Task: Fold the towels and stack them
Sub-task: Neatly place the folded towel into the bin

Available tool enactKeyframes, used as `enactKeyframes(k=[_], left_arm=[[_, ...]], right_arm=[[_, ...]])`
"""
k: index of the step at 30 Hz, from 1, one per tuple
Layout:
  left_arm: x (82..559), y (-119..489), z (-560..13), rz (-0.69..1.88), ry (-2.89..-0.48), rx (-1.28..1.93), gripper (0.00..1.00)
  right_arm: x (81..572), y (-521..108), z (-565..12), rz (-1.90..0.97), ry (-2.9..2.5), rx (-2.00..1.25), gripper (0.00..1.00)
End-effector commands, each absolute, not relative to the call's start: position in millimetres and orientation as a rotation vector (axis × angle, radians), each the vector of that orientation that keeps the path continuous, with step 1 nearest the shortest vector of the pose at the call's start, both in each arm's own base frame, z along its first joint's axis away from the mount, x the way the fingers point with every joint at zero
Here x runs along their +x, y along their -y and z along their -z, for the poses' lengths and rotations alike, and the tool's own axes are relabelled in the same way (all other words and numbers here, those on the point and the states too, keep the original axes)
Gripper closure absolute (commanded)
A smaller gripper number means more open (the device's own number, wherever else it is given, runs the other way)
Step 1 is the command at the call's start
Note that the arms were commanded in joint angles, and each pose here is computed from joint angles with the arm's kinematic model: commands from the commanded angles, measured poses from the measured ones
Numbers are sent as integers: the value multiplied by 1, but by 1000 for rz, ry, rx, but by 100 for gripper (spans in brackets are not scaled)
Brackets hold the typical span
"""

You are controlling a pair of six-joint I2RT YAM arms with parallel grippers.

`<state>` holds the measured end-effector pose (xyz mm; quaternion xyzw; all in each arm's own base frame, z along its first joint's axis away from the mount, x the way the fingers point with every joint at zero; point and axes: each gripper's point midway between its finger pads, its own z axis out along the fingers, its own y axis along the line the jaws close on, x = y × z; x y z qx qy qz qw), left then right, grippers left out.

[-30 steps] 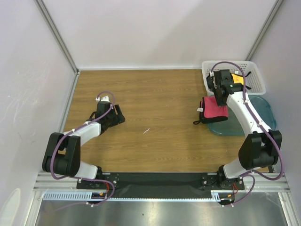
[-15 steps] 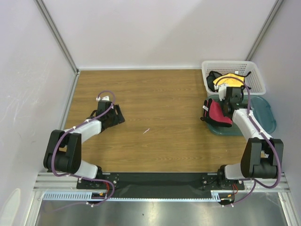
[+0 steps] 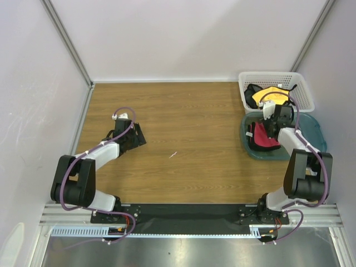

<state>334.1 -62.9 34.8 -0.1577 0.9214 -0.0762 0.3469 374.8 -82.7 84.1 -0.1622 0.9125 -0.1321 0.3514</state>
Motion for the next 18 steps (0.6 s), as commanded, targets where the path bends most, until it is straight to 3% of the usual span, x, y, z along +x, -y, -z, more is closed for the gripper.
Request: enactKeyframes(k=[1,9,13,15,17,18], left_arm=[[347,58,-57,191,-2318,-427,23],[347,59,-61,199,-2307,-432,23],[348,58,-65,205,-2295,-438,23],[347,59,-67,213,-2289,-437,23],[346,60,-69,217,-2283,-435,23],[345,60,-69,217,-2283,-436,23]], right_arm=[[387,96,-84,403,-2370,-432,100],[385,121,-78,530,-2426,-343,100],[394,121,-101,515,-2391,-234,53],[396,120,-115,504,-2370,-208,47],[397,118,-133,489,-2308,-157,21],[398,114,-139,465,-2287,-139,2]])
